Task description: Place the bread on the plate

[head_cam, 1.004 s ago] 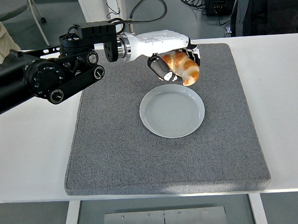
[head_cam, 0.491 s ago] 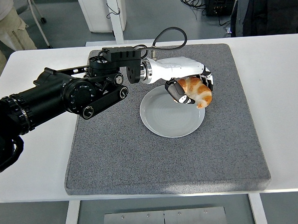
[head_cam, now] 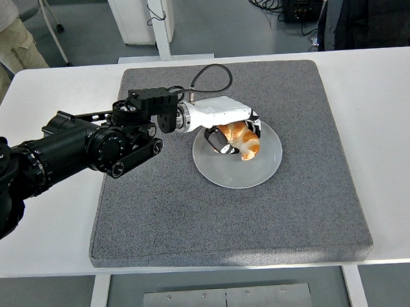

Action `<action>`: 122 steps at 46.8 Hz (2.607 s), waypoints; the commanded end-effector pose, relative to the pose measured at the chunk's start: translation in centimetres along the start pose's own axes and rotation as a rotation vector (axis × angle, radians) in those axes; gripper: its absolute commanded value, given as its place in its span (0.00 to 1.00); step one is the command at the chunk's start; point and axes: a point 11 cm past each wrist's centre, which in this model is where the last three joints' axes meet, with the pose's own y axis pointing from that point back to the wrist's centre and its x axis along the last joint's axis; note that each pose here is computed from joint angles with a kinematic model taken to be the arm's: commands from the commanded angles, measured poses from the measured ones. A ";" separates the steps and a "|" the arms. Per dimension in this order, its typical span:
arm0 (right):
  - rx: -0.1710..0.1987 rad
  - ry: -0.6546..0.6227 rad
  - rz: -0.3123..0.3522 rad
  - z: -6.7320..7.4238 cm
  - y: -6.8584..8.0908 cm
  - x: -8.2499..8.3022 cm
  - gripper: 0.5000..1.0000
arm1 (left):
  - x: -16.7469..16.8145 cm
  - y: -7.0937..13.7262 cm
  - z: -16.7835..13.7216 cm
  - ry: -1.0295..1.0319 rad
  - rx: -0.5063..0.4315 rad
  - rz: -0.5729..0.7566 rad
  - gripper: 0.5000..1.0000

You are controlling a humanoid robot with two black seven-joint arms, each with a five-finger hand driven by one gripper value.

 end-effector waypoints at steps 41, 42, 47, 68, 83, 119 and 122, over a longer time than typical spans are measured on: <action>0.002 0.000 0.000 -0.1 0.0 0.0 1.00 | -0.5 -0.5 1.7 0.071 -0.053 0.011 0.98; 0.000 0.000 0.001 0.0 0.0 0.0 1.00 | -0.3 -0.6 2.2 0.072 -0.066 0.014 0.98; 0.000 0.000 0.001 0.0 0.0 0.0 1.00 | 0.4 -1.1 5.3 0.068 -0.145 0.003 0.98; 0.000 0.001 -0.001 0.0 0.0 0.0 1.00 | 8.4 3.5 3.1 0.288 -0.103 0.108 0.98; 0.000 0.000 0.001 0.0 0.0 0.0 1.00 | 14.7 7.9 0.2 0.535 -0.108 0.335 0.98; 0.000 0.000 -0.001 0.0 0.0 0.0 1.00 | 15.2 14.8 -11.0 1.336 -0.016 0.747 0.98; 0.002 0.000 0.001 -0.1 0.0 0.0 1.00 | 14.8 15.1 -11.8 1.386 -0.037 0.777 0.98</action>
